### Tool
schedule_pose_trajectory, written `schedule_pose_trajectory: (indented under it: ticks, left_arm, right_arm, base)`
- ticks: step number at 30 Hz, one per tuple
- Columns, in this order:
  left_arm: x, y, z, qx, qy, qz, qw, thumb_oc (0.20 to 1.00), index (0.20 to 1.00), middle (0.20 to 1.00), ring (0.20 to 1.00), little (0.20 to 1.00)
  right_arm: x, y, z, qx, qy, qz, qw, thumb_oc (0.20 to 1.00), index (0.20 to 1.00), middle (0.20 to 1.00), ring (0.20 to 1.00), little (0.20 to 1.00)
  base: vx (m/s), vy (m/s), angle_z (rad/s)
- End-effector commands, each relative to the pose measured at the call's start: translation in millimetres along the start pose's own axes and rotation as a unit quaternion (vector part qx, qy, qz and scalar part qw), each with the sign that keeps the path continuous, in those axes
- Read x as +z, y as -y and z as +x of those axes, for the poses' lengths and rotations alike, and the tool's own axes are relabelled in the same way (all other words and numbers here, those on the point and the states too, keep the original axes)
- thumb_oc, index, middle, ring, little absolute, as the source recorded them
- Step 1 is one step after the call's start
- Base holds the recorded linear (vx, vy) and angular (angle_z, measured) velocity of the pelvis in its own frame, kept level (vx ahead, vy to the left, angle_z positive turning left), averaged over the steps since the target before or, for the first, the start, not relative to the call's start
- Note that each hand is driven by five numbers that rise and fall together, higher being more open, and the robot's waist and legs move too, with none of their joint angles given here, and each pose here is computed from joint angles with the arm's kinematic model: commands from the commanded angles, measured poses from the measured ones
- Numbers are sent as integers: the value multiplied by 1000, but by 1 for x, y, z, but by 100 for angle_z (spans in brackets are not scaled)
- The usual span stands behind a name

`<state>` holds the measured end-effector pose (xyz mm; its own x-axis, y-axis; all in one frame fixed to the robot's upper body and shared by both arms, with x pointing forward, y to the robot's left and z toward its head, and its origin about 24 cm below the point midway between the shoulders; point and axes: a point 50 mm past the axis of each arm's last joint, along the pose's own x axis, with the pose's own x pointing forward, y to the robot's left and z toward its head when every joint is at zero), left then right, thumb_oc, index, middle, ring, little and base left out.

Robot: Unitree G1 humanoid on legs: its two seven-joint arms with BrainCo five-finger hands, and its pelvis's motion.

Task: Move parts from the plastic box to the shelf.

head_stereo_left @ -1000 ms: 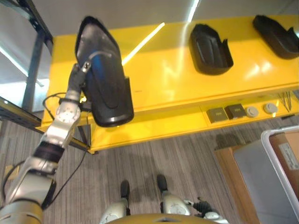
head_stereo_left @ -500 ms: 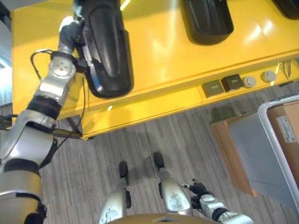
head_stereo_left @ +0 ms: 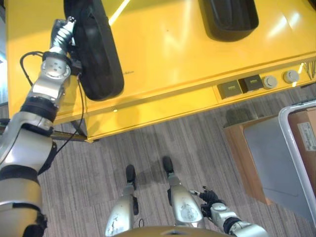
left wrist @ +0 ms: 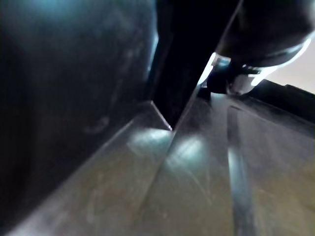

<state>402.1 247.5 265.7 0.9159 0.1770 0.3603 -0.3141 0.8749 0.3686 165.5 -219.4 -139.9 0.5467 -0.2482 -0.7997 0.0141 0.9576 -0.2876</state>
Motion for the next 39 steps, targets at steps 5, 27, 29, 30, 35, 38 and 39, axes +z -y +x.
schedule_pose_trajectory:
  ticks: [5, 27, 29, 30, 35, 38, 39]
  left_arm:
    - [25, -23, 14, 75, 19, -24, 997, 1000, 1000, 1000, 1000, 1000]
    - [44, -3, -3, 76, 95, -141, 982, 1000, 1000, 1000, 1000, 1000]
    - [51, 2, -13, 69, 134, -98, 984, 1000, 1000, 1000, 1000, 1000]
    - [51, 3, -23, 62, 162, -80, 982, 1000, 1000, 1000, 1000, 1000]
    - [12, 5, -118, 5, 211, -96, 973, 445, 445, 445, 445, 445]
    - [-2, 15, -160, -29, 196, -144, 970, 200, 200, 200, 200, 200]
    - [-5, 20, -176, -50, 188, -160, 968, 200, 200, 200, 200, 200]
  right_arm:
    - [-8, 8, 0, -17, -20, 7, 1000, 1000, 1000, 1000, 1000, 1000]
    - [-18, 14, -2, -18, -35, -50, 998, 1000, 1000, 1000, 1000, 1000]
    - [-21, 13, -2, -15, -38, -48, 998, 1000, 1000, 1000, 1000, 1000]
    - [-21, 11, -3, -13, -36, -43, 998, 1000, 1000, 1000, 1000, 1000]
    - [-44, -4, -11, 11, -59, -26, 998, 1000, 1000, 1000, 1000, 1000]
    - [-58, -10, -15, 19, -78, -26, 996, 1000, 1000, 1000, 1000, 1000]
    - [-66, -12, -18, 22, -90, -32, 995, 1000, 1000, 1000, 1000, 1000]
  base:
    - [0, 0, 0]
    - [14, -10, 3]
    - [-6, -24, 26]
    - [-8, -14, 24]
    - [0, -5, 7]
    - [-11, 2, 6]
    - [-8, 1, 15]
